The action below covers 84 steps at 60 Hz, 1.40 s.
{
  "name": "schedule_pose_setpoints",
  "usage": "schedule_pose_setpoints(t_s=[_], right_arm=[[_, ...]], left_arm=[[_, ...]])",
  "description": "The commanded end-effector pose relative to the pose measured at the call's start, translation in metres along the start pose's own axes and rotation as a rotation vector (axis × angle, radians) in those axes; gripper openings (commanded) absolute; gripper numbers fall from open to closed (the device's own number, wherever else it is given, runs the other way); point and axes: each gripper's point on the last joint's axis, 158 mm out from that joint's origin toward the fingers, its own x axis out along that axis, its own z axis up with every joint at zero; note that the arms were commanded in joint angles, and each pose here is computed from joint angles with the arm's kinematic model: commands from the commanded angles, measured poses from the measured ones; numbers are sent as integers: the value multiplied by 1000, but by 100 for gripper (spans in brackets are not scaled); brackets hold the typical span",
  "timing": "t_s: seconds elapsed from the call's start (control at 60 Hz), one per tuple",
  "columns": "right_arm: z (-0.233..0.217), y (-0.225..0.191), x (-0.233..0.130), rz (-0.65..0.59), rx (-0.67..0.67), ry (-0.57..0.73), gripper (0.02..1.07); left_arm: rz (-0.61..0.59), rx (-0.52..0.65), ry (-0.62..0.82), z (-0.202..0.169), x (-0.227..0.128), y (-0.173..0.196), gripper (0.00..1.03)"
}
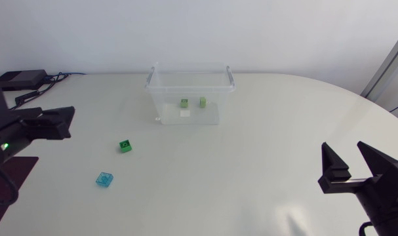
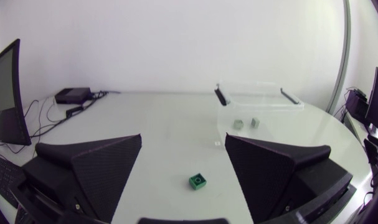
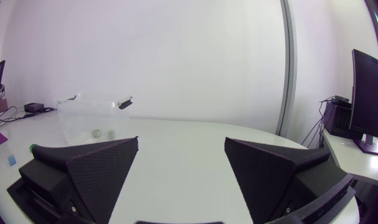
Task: Place the duplo bricks in the container
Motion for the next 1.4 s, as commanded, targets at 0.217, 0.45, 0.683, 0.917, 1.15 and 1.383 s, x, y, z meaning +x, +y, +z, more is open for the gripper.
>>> schedule_pose_setpoints(t_s=[0.217,0.45,0.683,0.917,1.15,1.383], right_arm=[[-10,1,1,3,17,21,102],[-10,1,1,3,17,21,102],[-10,0,1,2,17,21,102],[-10,1,1,3,17,21,102],[-10,1,1,3,17,21,102],[-10,1,1,3,17,21,102]], left_arm=[[36,-20,616,-73,55,2,93],[1,84,935,-140,70,3,95],[-35,146,1105,-189,68,5,95],[-116,256,1185,-217,52,-8,95],[-165,315,1264,-243,35,-18,95],[-172,308,1273,-251,38,-10,86]])
